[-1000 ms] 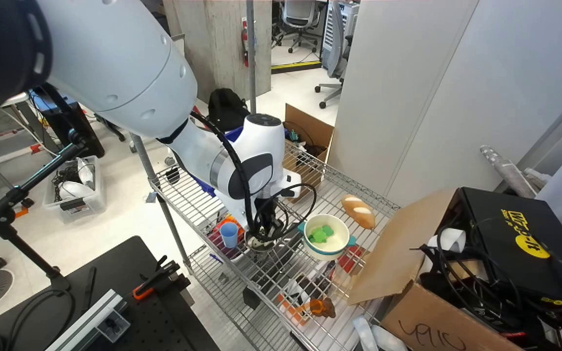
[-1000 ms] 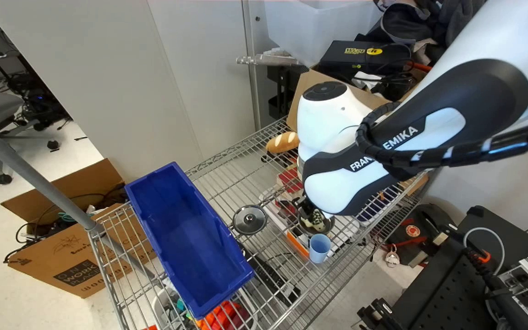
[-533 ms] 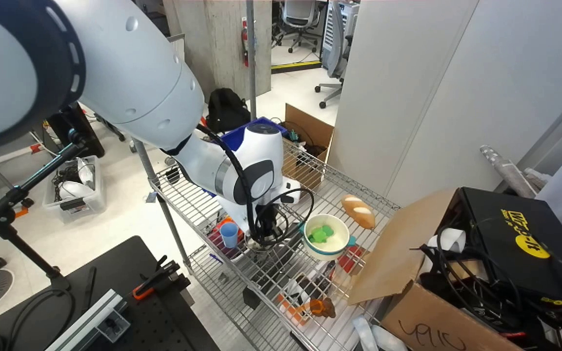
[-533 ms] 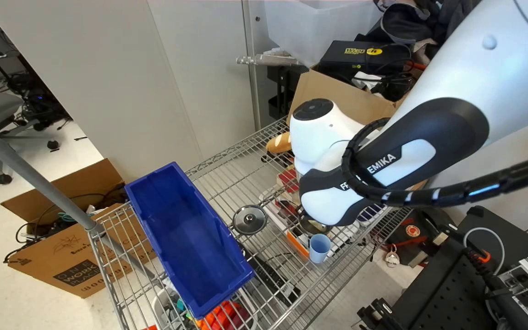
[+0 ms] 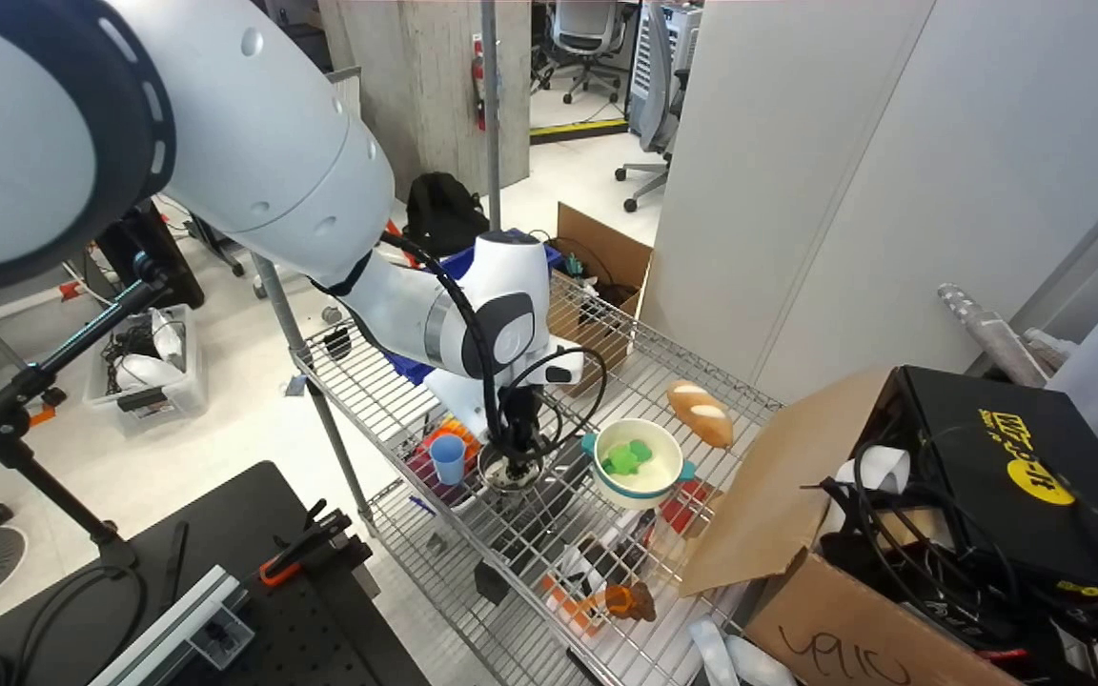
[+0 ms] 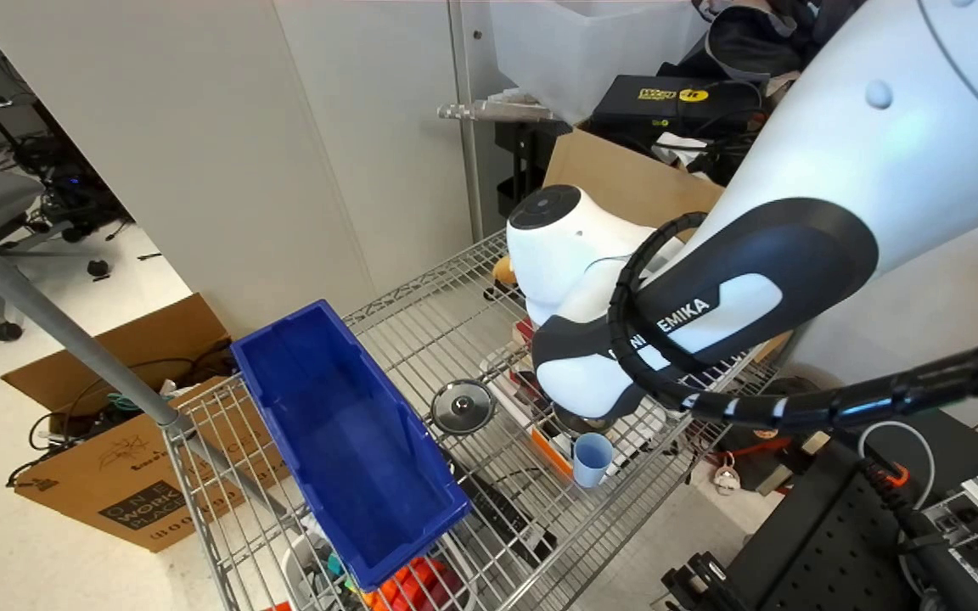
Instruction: Pick up the animal plush toy from the pot and put it on the wire
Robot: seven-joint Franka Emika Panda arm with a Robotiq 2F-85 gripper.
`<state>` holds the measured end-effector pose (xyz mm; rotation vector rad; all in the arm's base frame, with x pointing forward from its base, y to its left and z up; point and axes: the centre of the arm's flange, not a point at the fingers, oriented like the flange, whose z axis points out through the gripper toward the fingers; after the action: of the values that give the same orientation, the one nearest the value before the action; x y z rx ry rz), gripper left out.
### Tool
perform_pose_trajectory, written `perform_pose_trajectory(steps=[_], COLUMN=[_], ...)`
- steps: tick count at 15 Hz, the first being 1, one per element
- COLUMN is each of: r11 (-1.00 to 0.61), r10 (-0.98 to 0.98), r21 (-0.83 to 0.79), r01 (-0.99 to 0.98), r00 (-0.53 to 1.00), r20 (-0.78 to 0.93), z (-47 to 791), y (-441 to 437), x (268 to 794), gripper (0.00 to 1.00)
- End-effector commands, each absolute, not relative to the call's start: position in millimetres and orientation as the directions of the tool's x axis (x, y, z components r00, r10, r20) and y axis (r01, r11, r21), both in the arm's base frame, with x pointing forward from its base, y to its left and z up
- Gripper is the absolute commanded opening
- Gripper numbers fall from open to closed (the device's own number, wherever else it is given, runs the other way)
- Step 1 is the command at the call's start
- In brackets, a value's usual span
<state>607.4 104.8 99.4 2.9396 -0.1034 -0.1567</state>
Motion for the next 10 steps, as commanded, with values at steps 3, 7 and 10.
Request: perform_pose_trajectory(steps=[3,7,10], r11=[-0.988,-0.996,-0.997], r10=[-0.062,-0.034,-0.046], r21=[0.15,0.086,0.065], r01=[-0.046,-0.024,-0.042], r00=[0.992,0.994,0.997], r20=[-0.107,-0.104,-0.059], z=[127.8,156.9,182.5], y=[106.6,107.2,106.2], x=[603.9,594.9,599.3], gripper=[0.0,0.0,0.0])
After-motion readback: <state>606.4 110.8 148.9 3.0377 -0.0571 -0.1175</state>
